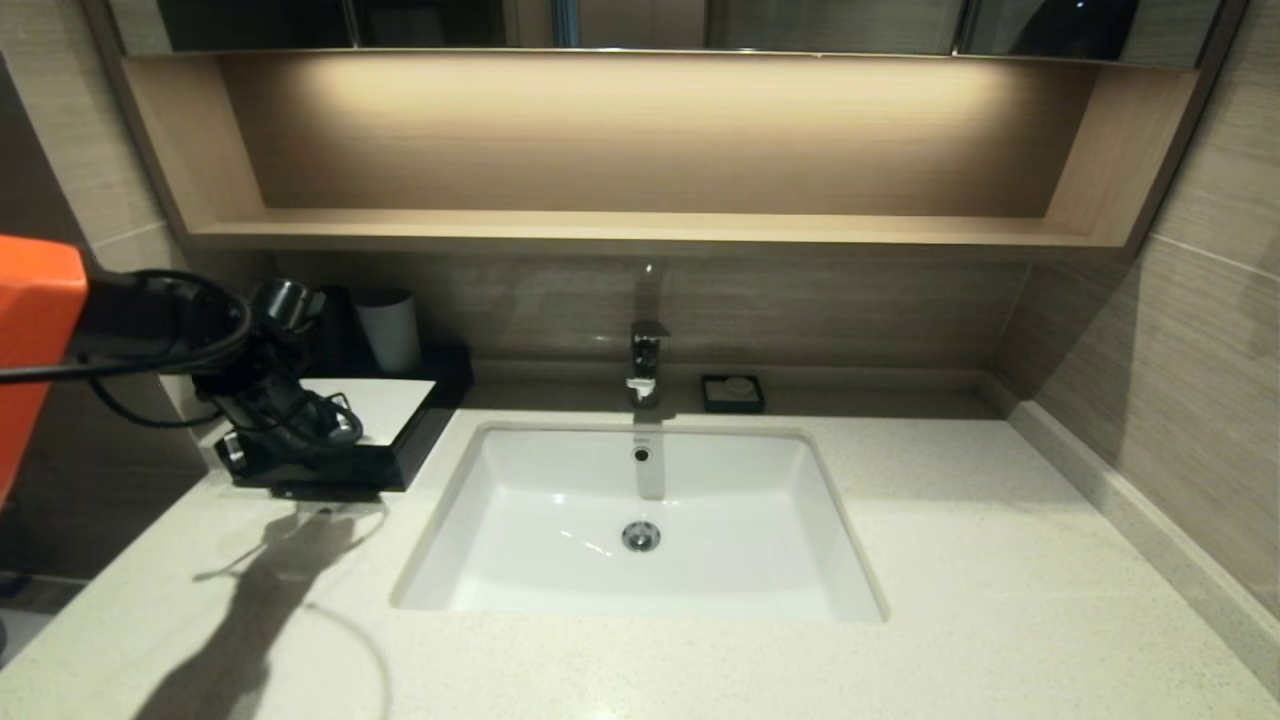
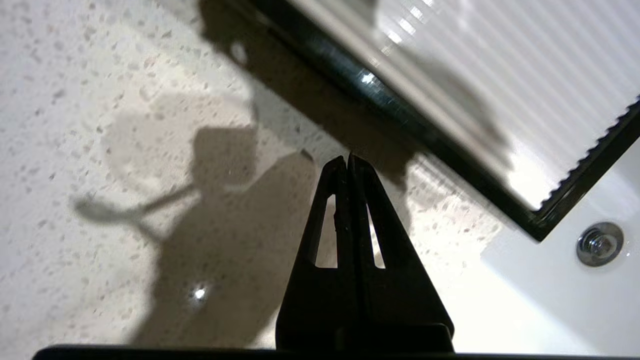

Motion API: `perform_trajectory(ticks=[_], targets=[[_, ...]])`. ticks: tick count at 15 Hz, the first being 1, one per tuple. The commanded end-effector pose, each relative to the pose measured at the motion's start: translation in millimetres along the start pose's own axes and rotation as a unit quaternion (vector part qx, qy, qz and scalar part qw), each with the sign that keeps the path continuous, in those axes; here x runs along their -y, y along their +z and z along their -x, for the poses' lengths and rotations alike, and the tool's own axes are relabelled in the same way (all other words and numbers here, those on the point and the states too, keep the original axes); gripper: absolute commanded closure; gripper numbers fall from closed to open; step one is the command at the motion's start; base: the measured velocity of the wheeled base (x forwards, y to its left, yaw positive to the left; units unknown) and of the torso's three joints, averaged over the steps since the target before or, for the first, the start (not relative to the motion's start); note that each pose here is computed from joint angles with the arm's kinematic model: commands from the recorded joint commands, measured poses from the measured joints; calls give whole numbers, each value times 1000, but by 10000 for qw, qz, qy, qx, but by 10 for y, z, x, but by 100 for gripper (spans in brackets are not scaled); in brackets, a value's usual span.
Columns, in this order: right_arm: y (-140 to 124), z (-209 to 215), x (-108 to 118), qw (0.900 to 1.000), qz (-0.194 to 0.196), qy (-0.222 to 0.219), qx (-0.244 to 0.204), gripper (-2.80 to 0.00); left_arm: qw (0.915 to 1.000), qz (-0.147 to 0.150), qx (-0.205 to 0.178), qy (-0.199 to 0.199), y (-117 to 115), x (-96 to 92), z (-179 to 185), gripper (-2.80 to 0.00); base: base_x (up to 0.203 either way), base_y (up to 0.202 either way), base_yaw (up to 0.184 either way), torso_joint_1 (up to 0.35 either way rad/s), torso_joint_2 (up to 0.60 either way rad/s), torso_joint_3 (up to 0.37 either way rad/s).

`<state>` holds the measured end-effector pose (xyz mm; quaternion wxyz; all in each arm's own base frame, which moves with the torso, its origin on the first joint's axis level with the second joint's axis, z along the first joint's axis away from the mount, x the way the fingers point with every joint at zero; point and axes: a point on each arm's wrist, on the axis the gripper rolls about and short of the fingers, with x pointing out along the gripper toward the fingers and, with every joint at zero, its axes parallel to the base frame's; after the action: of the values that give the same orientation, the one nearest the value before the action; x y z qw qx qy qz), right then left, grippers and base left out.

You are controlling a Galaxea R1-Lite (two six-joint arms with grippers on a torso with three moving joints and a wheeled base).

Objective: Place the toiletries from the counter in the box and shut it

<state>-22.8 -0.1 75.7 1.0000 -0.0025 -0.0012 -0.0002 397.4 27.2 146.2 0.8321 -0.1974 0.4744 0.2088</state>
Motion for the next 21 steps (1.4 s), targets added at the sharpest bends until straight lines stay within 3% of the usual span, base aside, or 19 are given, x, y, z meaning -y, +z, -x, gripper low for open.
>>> perform_trajectory(ticks=[1,6,10,15,18,21], targets=[[-4,0,0,10000,-2,2,4,0,10000,11,-50,50,-96,-94,206,0,0,0,0,0,0,0],[-4,0,0,10000,-2,2,4,0,9998,-64,-128,113,-316,-252,477,0,0,0,0,0,0,0],[-3,0,0,10000,-2,2,4,0,9997,-189,116,-65,-418,-299,816,0,0,0,0,0,0,0],[-4,0,0,10000,6,2,4,0,9942,-788,479,-551,-680,-185,1301,0,0,0,0,0,0,0],[-4,0,0,10000,-2,2,4,0,9851,-1328,707,-837,-862,-175,1554,0,0,0,0,0,0,0],[-3,0,0,10000,-1,2,4,0,9782,-1740,741,-855,-964,-240,1626,0,0,0,0,0,0,0]])
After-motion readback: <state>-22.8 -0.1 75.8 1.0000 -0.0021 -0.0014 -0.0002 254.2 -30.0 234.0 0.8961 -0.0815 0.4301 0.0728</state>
